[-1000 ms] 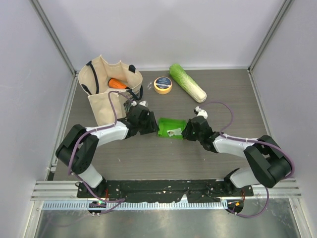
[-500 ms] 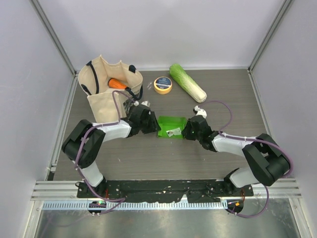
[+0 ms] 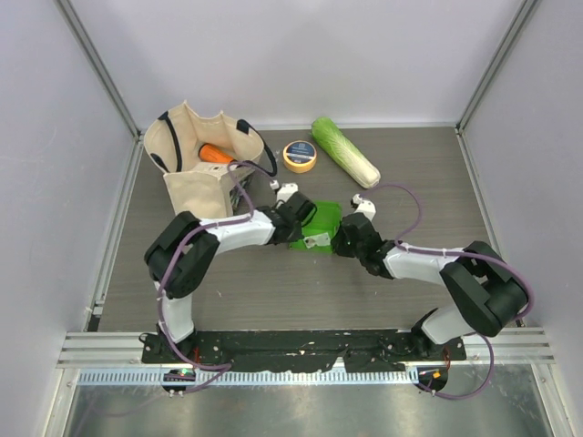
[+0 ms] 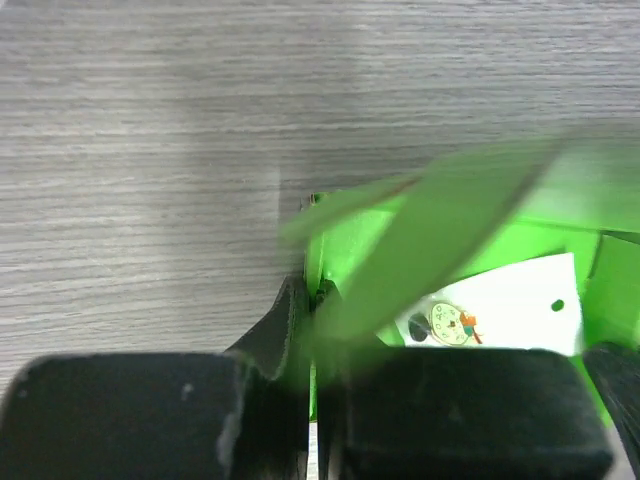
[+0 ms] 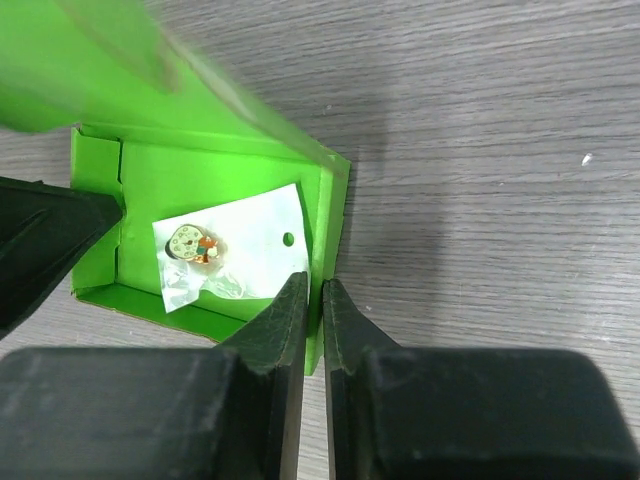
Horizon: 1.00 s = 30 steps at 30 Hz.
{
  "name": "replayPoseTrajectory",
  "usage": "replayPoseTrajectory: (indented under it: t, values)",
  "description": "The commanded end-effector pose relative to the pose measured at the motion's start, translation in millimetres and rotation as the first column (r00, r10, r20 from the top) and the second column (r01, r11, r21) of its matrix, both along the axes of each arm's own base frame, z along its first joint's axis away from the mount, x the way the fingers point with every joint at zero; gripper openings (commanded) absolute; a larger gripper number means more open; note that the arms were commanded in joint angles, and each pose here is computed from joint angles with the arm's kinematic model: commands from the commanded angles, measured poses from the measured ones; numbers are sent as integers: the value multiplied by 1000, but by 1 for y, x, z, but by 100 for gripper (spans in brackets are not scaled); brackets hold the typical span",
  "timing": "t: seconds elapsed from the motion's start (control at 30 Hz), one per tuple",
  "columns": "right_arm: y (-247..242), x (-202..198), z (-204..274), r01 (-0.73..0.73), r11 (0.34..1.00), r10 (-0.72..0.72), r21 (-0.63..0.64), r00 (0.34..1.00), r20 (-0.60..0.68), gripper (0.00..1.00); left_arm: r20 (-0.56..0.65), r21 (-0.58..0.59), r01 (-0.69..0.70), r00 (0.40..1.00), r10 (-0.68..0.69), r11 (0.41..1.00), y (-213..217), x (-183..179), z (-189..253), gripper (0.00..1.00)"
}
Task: Fold the paper box
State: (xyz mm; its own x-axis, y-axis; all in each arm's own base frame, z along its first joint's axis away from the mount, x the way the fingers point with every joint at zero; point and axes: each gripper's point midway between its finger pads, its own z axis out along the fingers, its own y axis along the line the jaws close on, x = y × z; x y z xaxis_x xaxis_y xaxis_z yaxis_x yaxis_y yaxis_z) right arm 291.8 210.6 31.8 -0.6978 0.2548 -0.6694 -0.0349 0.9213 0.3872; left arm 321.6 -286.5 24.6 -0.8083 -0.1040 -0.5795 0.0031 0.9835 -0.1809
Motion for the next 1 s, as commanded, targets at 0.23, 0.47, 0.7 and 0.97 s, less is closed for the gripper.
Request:
replayPoseTrajectory:
  t: [0.23,0.47,0.7,0.97]
  values:
    - [22,3,1,56,994,-57,90,998,8,8,-78,456,77,996,-46,887,37,-34,-83,0]
    - [24,7,10,31,996,-34,79,999,33,8,-20,294,99,995,-97,951,12,-25,-34,28]
    - [16,4,22,27,998,-30,61,998,60,9,42,167,106,993,-115,980,1,-23,15,45]
    - [9,-4,39,-39,999,38,10,994,107,15,110,31,164,980,-166,986,-1,-36,61,69]
